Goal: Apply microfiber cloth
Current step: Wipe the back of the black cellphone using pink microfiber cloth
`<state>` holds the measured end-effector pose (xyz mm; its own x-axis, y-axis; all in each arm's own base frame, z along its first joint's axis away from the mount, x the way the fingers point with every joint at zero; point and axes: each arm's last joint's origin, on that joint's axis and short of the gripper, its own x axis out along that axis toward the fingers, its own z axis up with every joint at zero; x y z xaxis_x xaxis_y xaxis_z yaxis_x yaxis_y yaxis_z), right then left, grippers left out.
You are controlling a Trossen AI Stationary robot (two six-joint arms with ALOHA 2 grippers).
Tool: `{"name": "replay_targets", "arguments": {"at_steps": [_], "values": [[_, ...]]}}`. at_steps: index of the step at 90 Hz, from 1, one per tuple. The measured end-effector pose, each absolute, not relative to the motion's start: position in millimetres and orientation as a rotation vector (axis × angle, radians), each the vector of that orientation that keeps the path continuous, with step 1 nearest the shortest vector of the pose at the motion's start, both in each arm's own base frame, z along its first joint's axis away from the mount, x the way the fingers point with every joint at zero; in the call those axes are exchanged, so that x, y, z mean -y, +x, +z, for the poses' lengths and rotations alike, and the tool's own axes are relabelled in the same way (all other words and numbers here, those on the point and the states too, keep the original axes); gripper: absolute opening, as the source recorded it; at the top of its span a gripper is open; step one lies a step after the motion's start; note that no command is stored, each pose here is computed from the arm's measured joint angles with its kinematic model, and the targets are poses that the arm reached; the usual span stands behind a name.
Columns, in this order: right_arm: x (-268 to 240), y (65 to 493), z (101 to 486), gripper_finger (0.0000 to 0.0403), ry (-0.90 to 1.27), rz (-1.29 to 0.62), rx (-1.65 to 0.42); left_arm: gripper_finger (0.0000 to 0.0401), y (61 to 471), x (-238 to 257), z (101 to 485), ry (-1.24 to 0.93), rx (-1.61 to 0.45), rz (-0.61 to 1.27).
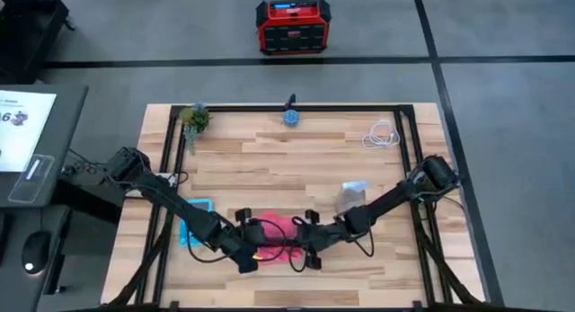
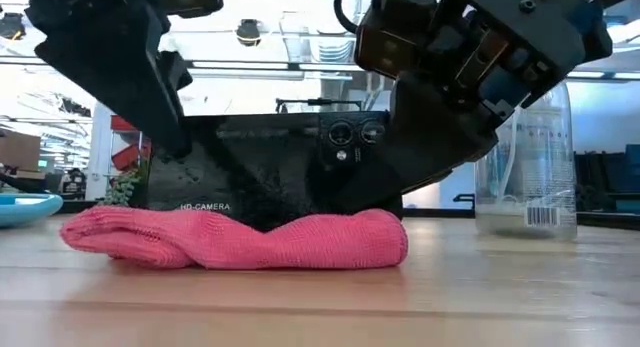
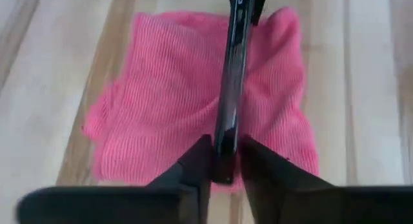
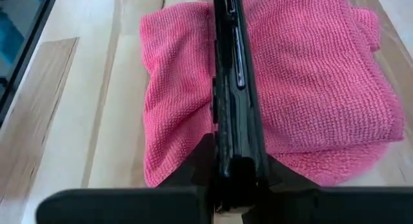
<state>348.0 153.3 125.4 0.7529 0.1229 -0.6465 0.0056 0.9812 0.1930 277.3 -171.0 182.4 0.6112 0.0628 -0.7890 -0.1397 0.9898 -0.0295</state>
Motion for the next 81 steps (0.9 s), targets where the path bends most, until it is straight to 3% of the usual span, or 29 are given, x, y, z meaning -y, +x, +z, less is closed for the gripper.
{"name": "replay_targets", "arguments": {"at_steps": [9, 50, 62, 81], "values": [[-153, 348, 125, 0.0021, 0.180, 0.068, -0.720, 0.0013, 276, 171, 179, -0.080, -0.889, 0.094], [-153, 349, 127, 0.0021, 0.190, 0.064, -0.701, 0.0020, 269, 180, 184, -0.038, -0.895, 0.129], [-153, 349, 126, 0.0021, 0.200, 0.058, -0.706, 0.0042, 272, 177, 180, -0.009, -0.896, 0.145], [-153, 349, 126, 0.0021, 0.205, 0.056, -0.708, 0.0113, 277, 174, 183, 0.025, -0.890, 0.137]]}}
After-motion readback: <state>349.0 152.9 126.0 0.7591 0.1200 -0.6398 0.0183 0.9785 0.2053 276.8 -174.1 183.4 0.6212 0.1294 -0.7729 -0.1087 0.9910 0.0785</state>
